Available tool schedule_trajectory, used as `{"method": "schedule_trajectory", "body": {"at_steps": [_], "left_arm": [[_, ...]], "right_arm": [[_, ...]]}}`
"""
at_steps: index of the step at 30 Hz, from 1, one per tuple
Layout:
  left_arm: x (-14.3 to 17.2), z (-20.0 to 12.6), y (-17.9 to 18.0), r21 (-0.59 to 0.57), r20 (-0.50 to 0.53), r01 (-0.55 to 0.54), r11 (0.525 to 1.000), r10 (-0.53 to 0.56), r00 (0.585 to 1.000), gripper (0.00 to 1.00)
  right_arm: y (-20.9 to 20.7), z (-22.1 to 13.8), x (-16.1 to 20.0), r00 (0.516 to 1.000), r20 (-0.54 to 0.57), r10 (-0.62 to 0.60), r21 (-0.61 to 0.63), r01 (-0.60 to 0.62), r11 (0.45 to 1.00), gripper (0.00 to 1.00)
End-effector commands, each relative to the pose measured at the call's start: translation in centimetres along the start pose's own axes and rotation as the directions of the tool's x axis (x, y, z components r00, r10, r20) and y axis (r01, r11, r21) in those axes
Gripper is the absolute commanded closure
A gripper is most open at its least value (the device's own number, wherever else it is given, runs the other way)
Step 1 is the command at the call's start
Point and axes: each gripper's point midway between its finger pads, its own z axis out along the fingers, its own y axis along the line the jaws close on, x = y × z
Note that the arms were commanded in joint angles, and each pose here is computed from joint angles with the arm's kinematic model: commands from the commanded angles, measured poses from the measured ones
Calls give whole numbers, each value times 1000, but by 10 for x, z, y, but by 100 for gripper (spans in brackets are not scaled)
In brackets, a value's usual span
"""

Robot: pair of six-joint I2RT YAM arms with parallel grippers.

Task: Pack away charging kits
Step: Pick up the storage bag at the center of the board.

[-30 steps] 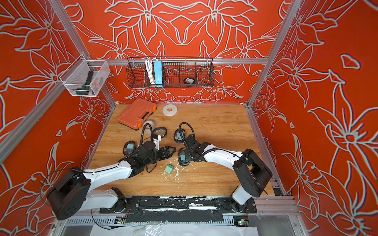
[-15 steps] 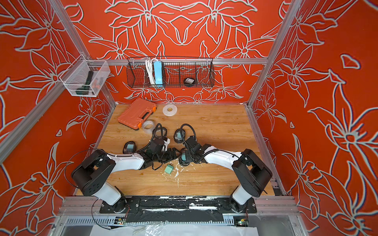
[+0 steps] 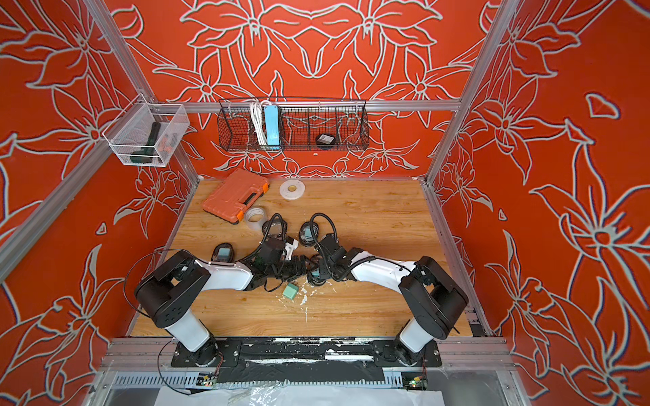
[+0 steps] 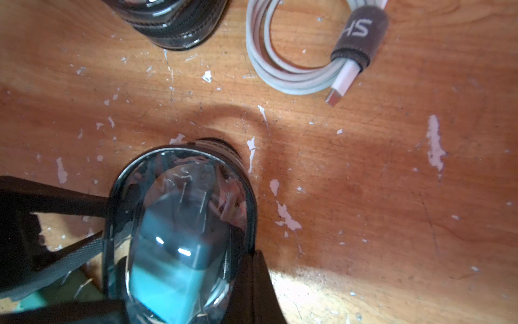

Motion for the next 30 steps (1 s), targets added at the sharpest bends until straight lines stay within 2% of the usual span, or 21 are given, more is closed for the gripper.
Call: {"method": "schedule_trajectory", "body": {"at_steps": [1, 11, 15, 30], "left_arm": [[4, 4, 1, 15, -32, 14, 1000, -13, 999, 27], [14, 17, 15, 7, -83, 53, 999, -52, 995, 29], [15, 21, 20, -6, -93, 61, 998, -62, 994, 33], [28, 37, 54, -114, -148, 119, 986, -135, 980, 41]], "right_arm": [[-5, 4, 4, 1000, -11, 21, 19, -20, 1000, 100], [-2, 8, 4, 1000, -18, 19, 14, -19, 1000, 100], [-1, 6, 2, 1000, -10, 22, 5, -21, 1000, 100], [4, 6, -3, 1000, -2, 22, -6, -22, 1000, 100]]}}
